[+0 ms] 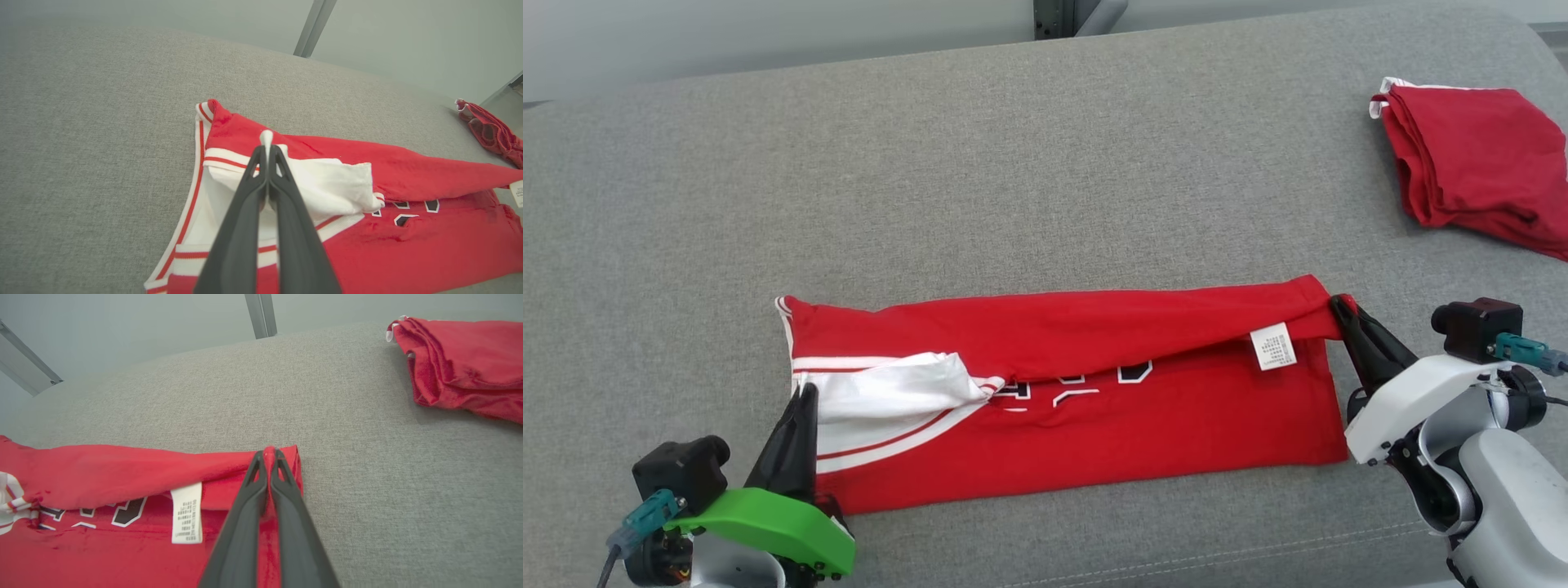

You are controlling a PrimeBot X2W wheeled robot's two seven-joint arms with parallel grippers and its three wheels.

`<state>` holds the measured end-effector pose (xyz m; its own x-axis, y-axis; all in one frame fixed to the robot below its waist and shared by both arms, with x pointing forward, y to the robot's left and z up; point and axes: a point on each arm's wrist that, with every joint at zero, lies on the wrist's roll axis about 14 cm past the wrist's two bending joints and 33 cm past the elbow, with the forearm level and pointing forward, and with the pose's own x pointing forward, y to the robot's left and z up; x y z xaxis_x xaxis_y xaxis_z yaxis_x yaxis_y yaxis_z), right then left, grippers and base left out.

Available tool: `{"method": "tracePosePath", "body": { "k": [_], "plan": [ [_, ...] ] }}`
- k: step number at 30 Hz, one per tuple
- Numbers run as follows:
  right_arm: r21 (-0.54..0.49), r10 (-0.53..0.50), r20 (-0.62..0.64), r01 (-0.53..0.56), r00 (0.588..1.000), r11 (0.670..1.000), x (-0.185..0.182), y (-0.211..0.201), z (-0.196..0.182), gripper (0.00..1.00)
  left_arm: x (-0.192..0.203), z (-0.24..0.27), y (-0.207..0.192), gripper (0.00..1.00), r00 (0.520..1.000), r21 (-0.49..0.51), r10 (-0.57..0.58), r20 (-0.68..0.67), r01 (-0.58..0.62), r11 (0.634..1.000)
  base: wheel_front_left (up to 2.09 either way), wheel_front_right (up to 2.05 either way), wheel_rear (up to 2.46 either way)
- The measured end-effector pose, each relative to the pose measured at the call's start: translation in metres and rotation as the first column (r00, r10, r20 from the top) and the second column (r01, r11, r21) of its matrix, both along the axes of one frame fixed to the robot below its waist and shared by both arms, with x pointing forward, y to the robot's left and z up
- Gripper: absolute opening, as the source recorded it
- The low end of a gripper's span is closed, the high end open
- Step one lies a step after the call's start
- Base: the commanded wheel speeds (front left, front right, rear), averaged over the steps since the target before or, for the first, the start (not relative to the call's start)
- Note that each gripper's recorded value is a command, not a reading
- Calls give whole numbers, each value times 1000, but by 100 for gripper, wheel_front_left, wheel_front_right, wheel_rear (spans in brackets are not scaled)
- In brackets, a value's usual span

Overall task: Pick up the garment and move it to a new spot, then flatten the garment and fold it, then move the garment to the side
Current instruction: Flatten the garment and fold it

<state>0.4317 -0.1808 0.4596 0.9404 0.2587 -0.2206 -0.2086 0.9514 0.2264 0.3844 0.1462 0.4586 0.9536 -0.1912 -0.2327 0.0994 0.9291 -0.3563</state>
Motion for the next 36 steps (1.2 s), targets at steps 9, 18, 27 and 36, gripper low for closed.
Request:
{"method": "tracePosePath", "body": {
  "k": [9, 18, 27, 36],
  "plan": [
    [2, -12, -5, 12, 1000, 1000, -7, 4, -9, 100, -6, -23, 3, 100, 998, -5, 29, -60, -29, 1000, 0, 0, 0],
    [19, -76, -1, 76, 997, 997, -33, -8, -17, 100, -10, -16, 9, 100, 997, -25, 76, -21, -76, 997, 0, 0, 0],
    [36, -148, -23, 149, 989, 988, -53, -23, -22, 100, -3, 15, 13, 100, 989, 14, 105, 109, -107, 994, 0, 0, 0],
    [36, -189, -16, 190, 982, 981, -50, -29, -14, 100, -7, 38, 10, 100, 973, 80, 87, 213, -106, 991, 0, 0, 0]
  ]
}}
